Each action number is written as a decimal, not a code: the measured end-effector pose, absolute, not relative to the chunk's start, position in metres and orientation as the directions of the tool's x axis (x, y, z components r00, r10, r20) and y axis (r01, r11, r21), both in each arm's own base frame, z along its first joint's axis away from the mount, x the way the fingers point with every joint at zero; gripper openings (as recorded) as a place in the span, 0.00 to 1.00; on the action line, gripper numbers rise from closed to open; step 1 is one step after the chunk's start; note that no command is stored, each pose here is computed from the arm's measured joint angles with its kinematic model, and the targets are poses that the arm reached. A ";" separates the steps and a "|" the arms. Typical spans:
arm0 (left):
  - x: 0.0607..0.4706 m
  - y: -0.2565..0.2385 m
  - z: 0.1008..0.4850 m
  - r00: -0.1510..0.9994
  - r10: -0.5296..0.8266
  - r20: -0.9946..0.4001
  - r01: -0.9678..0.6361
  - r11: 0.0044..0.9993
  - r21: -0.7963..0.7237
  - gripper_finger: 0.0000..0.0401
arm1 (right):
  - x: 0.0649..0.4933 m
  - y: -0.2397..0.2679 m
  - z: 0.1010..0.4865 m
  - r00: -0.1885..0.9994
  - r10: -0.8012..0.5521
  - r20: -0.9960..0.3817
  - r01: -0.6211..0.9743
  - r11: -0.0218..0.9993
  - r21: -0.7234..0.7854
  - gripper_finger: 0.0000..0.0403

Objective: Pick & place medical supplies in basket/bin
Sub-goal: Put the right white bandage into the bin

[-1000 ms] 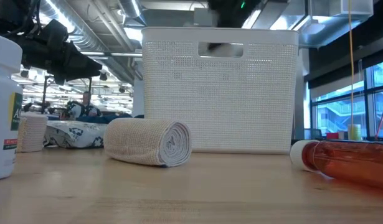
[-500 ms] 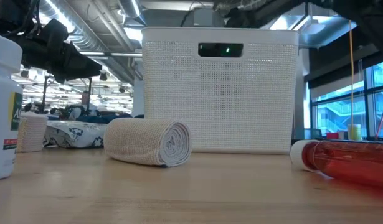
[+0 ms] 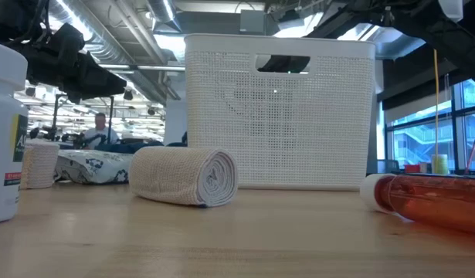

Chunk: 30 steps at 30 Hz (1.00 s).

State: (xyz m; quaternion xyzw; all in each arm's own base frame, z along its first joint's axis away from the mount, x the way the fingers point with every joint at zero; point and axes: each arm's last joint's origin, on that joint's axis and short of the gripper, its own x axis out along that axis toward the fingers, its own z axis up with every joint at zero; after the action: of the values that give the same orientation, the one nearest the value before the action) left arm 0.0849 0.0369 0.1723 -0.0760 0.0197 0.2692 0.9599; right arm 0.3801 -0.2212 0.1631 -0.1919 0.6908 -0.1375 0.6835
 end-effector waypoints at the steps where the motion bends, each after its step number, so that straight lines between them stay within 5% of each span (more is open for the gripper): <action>1: 0.085 0.037 0.172 0.854 0.514 -0.078 -0.520 0.844 -0.135 0.40 | 0.380 -0.221 0.164 0.011 -0.454 -0.891 -0.075 0.888 -0.454 0.35; 13: 0.085 0.037 0.172 0.854 0.514 -0.079 -0.520 0.844 -0.135 0.40 | 0.382 -0.221 0.177 -0.059 -0.557 -0.828 -0.089 0.829 -0.552 0.75; 21: 0.085 0.037 0.172 0.854 0.514 -0.079 -0.520 0.844 -0.135 0.40 | 0.399 -0.213 0.236 0.002 -0.591 -0.806 -0.039 0.806 -0.591 0.79; 30: 0.085 0.037 0.172 0.854 0.514 -0.078 -0.520 0.843 -0.137 0.40 | 0.413 -0.163 0.356 0.271 -0.657 -0.703 0.388 0.743 -0.545 0.79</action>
State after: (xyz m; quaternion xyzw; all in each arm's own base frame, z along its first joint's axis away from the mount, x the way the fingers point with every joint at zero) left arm 0.0849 0.0369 0.1723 -0.0768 0.0193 0.2692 0.9598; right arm 0.4126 -0.1634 0.3558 -0.1338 0.5041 -0.3325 0.7858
